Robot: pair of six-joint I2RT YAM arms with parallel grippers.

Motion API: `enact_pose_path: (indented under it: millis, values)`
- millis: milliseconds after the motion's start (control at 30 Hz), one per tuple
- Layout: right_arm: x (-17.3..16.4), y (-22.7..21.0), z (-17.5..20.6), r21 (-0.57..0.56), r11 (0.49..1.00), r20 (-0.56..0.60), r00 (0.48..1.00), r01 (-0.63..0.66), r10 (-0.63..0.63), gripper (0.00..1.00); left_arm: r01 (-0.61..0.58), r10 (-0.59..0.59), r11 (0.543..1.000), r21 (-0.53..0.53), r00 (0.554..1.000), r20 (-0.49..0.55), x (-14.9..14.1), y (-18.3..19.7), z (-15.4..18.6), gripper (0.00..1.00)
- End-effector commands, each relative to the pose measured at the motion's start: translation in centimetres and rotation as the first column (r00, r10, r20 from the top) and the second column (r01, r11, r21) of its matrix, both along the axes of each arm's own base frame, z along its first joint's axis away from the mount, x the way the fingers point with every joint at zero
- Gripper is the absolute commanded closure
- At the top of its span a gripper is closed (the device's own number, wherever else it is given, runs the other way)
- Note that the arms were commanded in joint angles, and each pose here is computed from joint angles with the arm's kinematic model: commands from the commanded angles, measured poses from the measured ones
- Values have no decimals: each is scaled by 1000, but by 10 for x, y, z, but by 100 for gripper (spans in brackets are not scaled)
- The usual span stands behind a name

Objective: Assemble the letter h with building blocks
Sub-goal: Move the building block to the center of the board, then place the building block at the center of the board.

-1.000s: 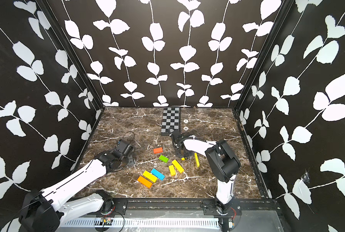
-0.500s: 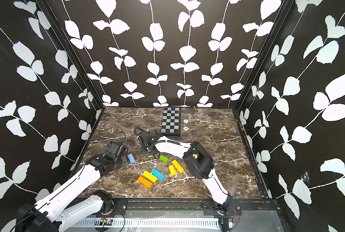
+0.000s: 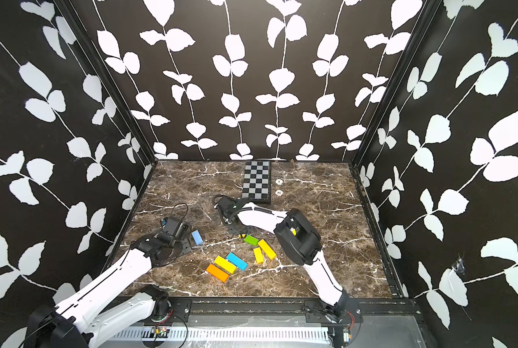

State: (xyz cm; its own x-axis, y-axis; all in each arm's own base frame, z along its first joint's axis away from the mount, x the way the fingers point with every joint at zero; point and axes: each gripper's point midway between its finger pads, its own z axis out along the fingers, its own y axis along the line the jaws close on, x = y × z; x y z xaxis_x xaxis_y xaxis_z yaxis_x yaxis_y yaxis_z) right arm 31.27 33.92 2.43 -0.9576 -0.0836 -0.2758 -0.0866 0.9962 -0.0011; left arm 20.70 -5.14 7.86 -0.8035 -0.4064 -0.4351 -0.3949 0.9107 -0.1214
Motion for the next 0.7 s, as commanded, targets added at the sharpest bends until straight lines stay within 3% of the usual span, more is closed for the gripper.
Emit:
enact_pose_path:
  millis: [0,200,500,667]
  values:
    - [2,-18,16,-26,999,26,999,48,-47,95,-2,2,1000,-2,1000,-12,-2,1,-6,60]
    - [8,22,37,15,999,53,998,-42,41,95,-25,25,1000,-1,1000,-10,-3,4,-11,60]
    - [21,58,21,-9,998,35,998,-55,55,95,-18,14,999,-46,997,-74,-14,-4,-37,61]
    - [25,68,8,-17,998,9,998,-64,64,89,-10,6,999,-46,996,-88,-16,-4,-42,61]
